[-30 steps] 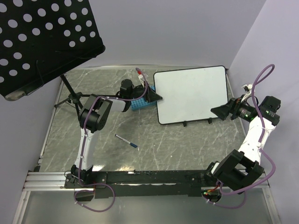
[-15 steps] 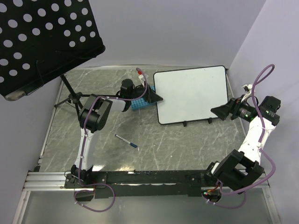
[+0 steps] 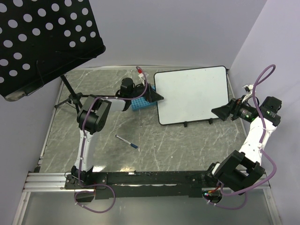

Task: Write a sentence on the whiteboard
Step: Pick up the whiteboard marker from the center of the board.

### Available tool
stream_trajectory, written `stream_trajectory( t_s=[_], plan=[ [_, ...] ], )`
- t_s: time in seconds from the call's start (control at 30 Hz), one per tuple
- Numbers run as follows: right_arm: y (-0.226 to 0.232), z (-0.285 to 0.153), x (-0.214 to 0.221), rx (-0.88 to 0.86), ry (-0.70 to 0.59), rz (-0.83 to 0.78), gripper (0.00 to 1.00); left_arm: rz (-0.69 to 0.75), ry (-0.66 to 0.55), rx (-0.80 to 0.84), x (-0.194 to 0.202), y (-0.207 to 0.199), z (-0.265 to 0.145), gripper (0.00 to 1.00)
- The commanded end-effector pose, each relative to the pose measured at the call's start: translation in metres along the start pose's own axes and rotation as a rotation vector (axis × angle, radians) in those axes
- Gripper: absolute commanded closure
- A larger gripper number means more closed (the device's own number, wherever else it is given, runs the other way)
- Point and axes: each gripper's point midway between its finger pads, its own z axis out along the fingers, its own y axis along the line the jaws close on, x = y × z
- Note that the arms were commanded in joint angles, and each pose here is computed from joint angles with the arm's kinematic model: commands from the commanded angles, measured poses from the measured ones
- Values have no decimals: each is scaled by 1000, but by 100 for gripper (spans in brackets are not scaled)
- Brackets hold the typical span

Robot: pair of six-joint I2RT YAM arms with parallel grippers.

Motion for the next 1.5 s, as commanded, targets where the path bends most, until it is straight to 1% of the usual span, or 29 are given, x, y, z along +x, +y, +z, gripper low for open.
stream_trajectory(
  t_s=[0.0,0.1,0.17,0.3,0.33,0.37,0.43,0.47,0.5,0.57,0.6,0.67,0.7,0.73,0.77,0.8,0.83,0.87,0.93,0.97,1.1,1.13,1.17,1.23,1.27,1.3,1.37,1.43,1.47],
  plan=[
    [8,1,-4,-40,-23,-40,0,84,-60,26,-39,-28,-10,17],
    [8,1,-4,-41,-24,-37,0,83,-70,8,-38,-31,-22,16],
    [8,2,-4,-44,-23,-36,0,70,-73,-22,-37,-28,-32,13],
    [8,4,-3,-56,-25,-35,0,53,-67,-106,-27,-28,-57,11],
    [9,6,-2,-61,-22,-39,0,54,-68,-144,-27,-24,-60,10],
    [9,6,-2,-63,-21,-45,0,19,-31,-188,-16,-19,-65,8],
    [10,9,0,-65,-13,-57,0,54,-6,-253,-13,-21,-74,7],
    [13,11,0,-70,-7,-67,0,93,-34,-309,-25,-22,-82,7],
    [14,12,1,-71,0,-74,0,54,-5,-363,-11,-19,-90,6],
    [18,17,5,-87,11,-90,0,47,-18,-471,-16,-14,-103,3],
    [21,20,6,-97,18,-98,0,14,7,-518,-13,-21,-113,1],
    [25,24,9,-105,36,-118,0,-8,20,-588,-12,-30,-124,1],
    [32,29,11,-128,52,-138,0,11,-18,-644,-24,-40,-136,1],
    [37,33,14,-143,64,-148,0,-6,1,-673,-16,-49,-143,1],
    [41,35,16,-148,71,-165,0,-24,-20,-695,-18,-58,-149,3],
    [49,41,18,-178,81,-189,0,-18,-76,-730,-28,-72,-163,3],
    [53,44,22,-194,88,-193,0,-57,-82,-756,-23,-78,-172,3],
    [57,45,24,-203,88,-206,0,-102,-150,-762,-34,-94,-181,3],
    [63,49,30,-231,91,-225,0,-179,-172,-813,-21,-95,-195,3],
    [66,49,31,-241,86,-235,0,-247,-179,-815,-16,-102,-199,3],
    [71,49,36,-257,71,-257,0,-400,-112,-727,16,-120,-197,3],
    [75,51,38,-270,69,-270,0,-418,-115,-753,22,-119,-199,3],
    [78,50,37,-269,66,-286,0,-459,-96,-829,36,-117,-210,3],
    [82,51,40,-271,70,-309,0,-473,-40,-935,56,-119,-221,1],
    [83,51,41,-275,70,-313,0,-478,-67,-1017,57,-115,-233,1],
    [85,52,41,-281,70,-315,0,-512,-12,-1086,76,-118,-246,1],
    [88,53,42,-296,75,-315,0,-571,-57,-1160,86,-119,-260,1],
    [88,55,44,-300,86,-312,0,-618,-57,-1192,99,-123,-265,3],
    [90,56,45,-306,93,-315,0,-676,-87,-1222,103,-121,-266,3]
  ],
)
